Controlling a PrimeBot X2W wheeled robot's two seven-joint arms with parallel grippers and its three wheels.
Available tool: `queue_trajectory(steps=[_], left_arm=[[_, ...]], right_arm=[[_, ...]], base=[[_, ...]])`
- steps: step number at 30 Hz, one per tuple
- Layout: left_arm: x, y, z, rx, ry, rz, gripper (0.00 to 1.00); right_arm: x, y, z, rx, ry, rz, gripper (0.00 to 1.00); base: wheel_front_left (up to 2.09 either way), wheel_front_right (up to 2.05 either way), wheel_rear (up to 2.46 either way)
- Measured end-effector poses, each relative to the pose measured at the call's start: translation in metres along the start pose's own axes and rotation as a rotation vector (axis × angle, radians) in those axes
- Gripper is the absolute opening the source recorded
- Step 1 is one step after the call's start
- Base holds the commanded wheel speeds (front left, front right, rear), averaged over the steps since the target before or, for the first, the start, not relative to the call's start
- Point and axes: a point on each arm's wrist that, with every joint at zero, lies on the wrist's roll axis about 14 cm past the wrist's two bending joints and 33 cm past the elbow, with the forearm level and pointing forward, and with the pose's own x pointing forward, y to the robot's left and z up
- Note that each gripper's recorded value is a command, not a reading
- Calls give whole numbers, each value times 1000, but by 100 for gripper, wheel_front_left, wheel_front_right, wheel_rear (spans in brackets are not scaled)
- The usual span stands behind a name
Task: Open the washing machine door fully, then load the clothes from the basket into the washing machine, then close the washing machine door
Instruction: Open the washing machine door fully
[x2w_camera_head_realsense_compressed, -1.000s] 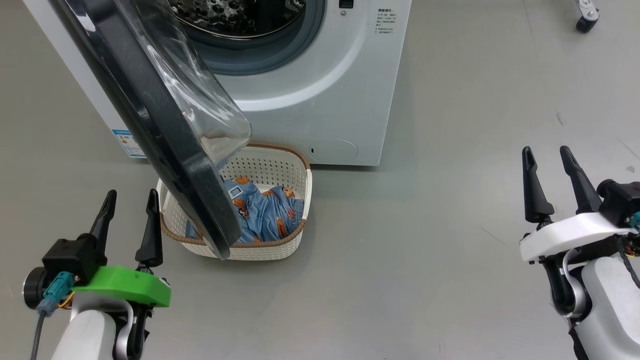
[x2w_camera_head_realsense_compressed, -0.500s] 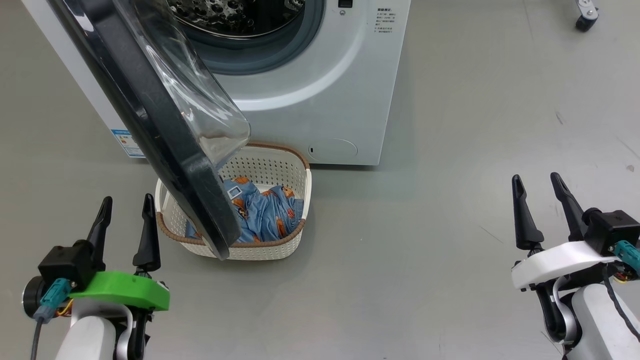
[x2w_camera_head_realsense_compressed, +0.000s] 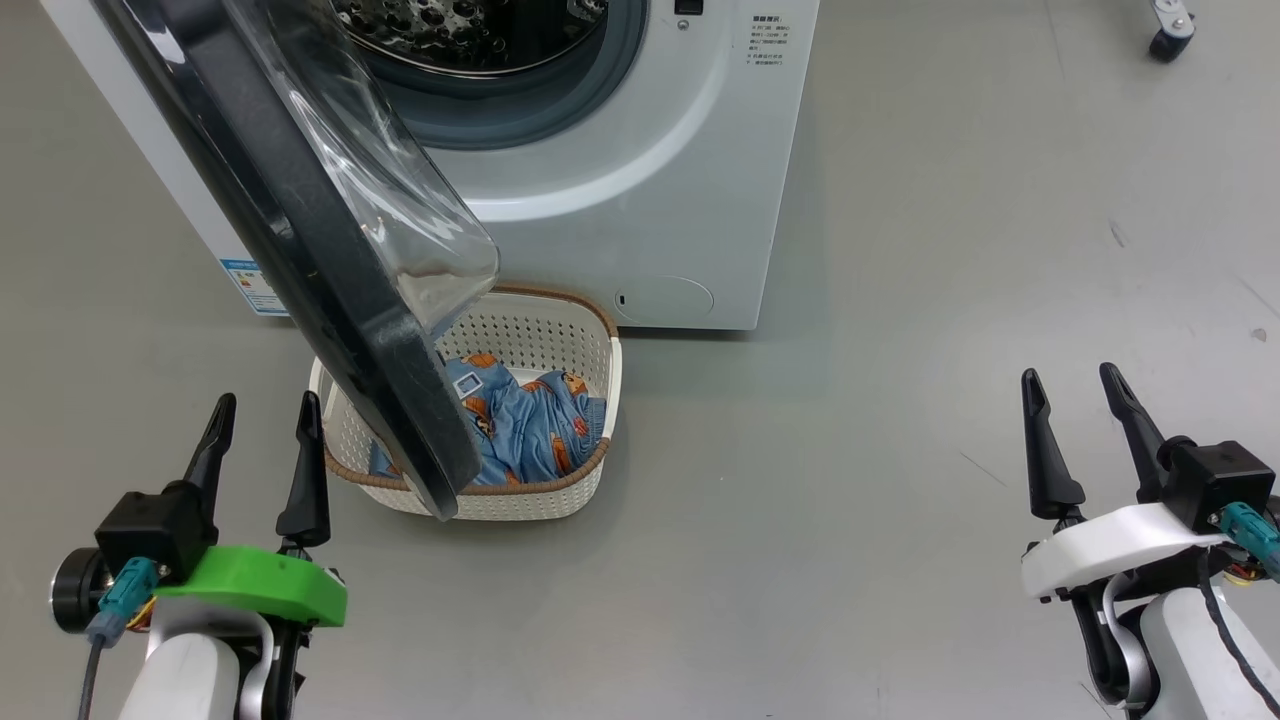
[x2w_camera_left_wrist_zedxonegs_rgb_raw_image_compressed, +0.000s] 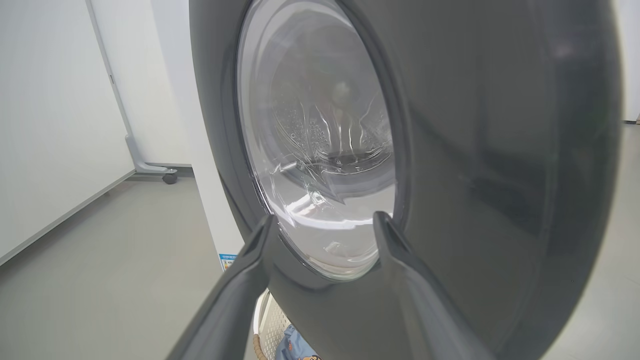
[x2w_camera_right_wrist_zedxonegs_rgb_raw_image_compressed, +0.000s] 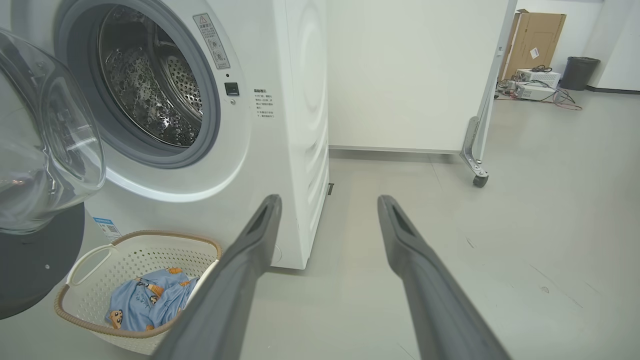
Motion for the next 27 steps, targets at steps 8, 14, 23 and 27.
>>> queue_trajectory(steps=[8,14,23,27], left_arm=[[-2,-4,-4,18,14,-18,100],[-5,-6,-6,21,22,-25,100],[-5,-6,-6,24,23,-26,100],[-5,-5,-6,24,23,-24,100]], right_arm=[[0,0,1,12,-7,-18,100],[-2,-4,0,18,-7,-39,100],[-4,-7,-4,33,1,-61,100],[-4,-8,-5,35,2,-67,100]], base=[[0,0,0],[0,0,0],[0,0,0],[0,0,0]])
